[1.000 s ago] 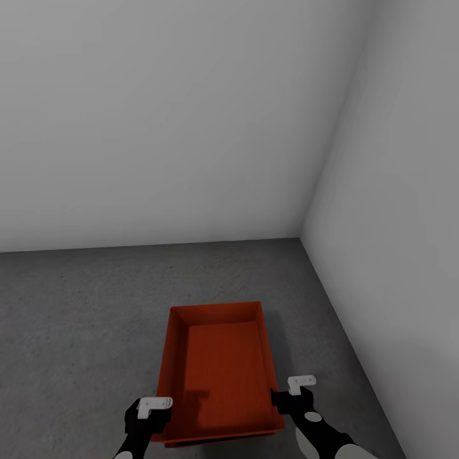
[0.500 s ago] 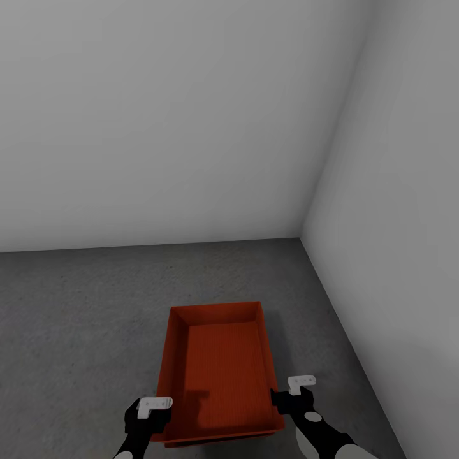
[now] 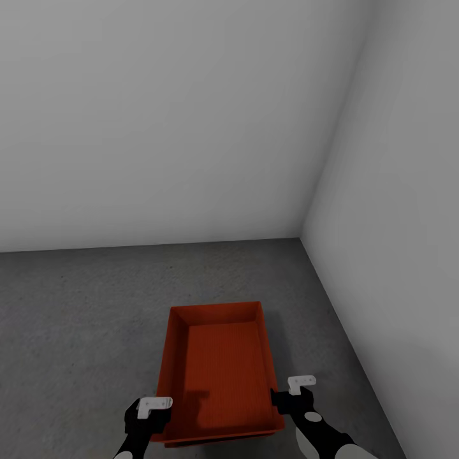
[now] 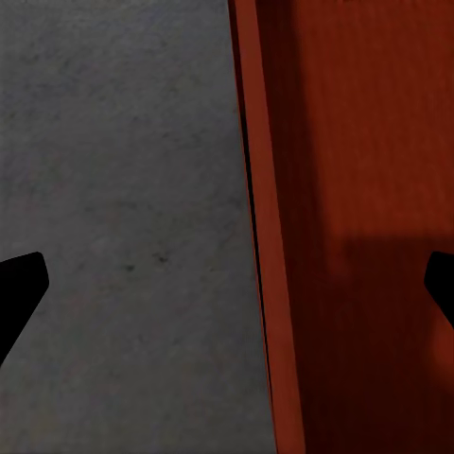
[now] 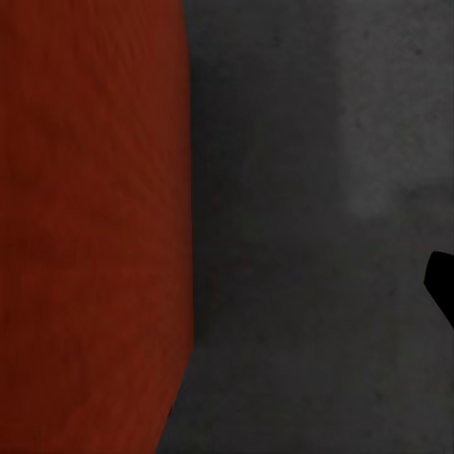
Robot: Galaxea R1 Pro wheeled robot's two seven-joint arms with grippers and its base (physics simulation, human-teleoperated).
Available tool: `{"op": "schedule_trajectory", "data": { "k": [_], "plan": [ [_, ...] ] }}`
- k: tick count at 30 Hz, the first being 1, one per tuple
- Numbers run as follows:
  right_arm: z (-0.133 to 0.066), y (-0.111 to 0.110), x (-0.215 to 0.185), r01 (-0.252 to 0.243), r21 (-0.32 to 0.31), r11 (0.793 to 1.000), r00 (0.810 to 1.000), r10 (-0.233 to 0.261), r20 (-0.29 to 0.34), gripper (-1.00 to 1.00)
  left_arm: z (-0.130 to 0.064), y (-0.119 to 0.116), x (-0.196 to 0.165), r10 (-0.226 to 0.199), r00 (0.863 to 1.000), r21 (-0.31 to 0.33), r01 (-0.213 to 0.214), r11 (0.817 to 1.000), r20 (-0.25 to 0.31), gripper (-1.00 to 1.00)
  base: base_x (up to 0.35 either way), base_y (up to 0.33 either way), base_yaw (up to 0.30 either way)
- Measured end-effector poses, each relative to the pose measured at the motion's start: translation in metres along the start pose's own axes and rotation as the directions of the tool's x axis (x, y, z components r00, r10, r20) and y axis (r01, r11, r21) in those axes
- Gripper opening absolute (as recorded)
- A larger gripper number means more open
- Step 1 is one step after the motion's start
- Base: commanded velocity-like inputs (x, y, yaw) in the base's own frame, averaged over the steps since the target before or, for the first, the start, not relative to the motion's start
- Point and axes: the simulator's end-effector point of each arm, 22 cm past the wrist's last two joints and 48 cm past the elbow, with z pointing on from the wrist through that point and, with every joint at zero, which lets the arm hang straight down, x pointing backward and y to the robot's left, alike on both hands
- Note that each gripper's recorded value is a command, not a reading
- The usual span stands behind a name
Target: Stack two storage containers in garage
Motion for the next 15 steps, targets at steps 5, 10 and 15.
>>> {"op": "schedule_trajectory", "data": {
  "k": [5, 10, 15],
  "plan": [
    [0.0000, 0.0000, 0.0000, 0.000, 0.000, 1.000, 1.000, 0.000, 0.000, 1.00, 0.0000, 0.0000, 0.0000, 0.000, 1.000, 0.000, 0.000, 1.000, 0.000, 1.00, 0.000, 0.000, 0.000],
    [0.0000, 0.0000, 0.0000, 0.000, 0.000, 1.000, 1.000, 0.000, 0.000, 1.00, 0.0000, 0.0000, 0.0000, 0.000, 1.000, 0.000, 0.000, 1.000, 0.000, 1.00, 0.000, 0.000, 0.000],
    [0.0000, 0.0000, 0.0000, 0.000, 0.000, 1.000, 1.000, 0.000, 0.000, 1.00, 0.0000, 0.0000, 0.0000, 0.000, 1.000, 0.000, 0.000, 1.000, 0.000, 1.00, 0.000, 0.000, 0.000]
  ]
}}
